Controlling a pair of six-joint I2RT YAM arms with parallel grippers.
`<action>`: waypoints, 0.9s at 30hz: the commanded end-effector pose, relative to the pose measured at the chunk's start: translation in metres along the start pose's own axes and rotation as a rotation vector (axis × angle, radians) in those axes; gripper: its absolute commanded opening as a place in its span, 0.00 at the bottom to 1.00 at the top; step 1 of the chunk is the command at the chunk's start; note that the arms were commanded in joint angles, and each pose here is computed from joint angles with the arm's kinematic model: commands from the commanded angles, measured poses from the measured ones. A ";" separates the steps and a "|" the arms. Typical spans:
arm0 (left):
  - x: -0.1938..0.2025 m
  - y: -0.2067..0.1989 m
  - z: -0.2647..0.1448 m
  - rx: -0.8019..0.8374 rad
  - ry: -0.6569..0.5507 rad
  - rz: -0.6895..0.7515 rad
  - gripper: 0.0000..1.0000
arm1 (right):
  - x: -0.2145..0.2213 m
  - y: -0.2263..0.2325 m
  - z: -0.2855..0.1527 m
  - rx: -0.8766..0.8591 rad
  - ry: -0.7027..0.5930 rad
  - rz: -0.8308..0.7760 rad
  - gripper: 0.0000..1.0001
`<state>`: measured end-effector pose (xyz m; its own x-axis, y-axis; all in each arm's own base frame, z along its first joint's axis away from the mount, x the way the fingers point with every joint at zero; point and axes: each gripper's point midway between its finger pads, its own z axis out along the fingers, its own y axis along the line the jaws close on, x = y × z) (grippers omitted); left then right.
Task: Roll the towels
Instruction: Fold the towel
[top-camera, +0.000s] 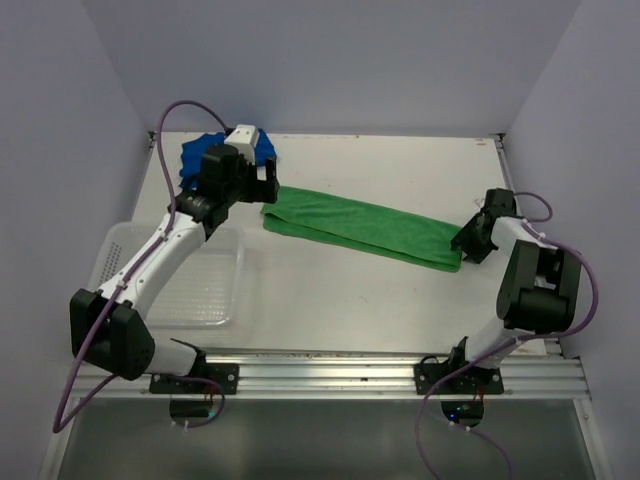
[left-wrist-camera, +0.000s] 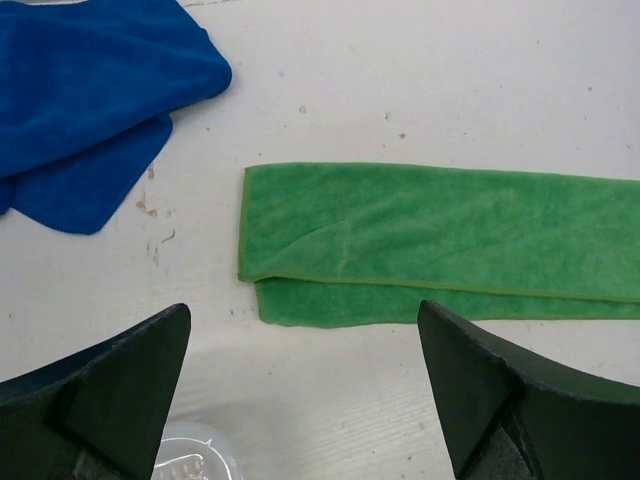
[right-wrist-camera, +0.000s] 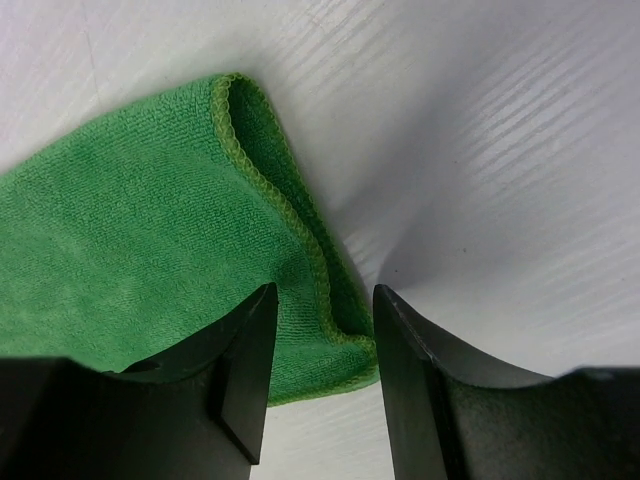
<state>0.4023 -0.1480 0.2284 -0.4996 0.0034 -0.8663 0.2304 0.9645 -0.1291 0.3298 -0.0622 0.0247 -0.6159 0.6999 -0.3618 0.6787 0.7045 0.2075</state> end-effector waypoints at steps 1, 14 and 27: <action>-0.005 0.009 -0.011 -0.026 -0.049 -0.054 1.00 | -0.006 0.012 0.006 -0.052 -0.006 0.020 0.47; 0.009 0.069 -0.052 -0.250 -0.204 -0.155 1.00 | -0.006 -0.004 0.008 0.038 0.017 -0.024 0.20; 0.029 0.073 -0.046 -0.271 -0.137 -0.148 1.00 | -0.030 -0.037 -0.020 0.175 -0.017 -0.031 0.00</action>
<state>0.3604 -0.0687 0.2001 -0.4378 -0.1374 -0.8885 -0.0521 0.9905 -0.1275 0.3205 -0.0859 0.0231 -0.6306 0.7017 -0.3315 0.7105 0.6939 0.1174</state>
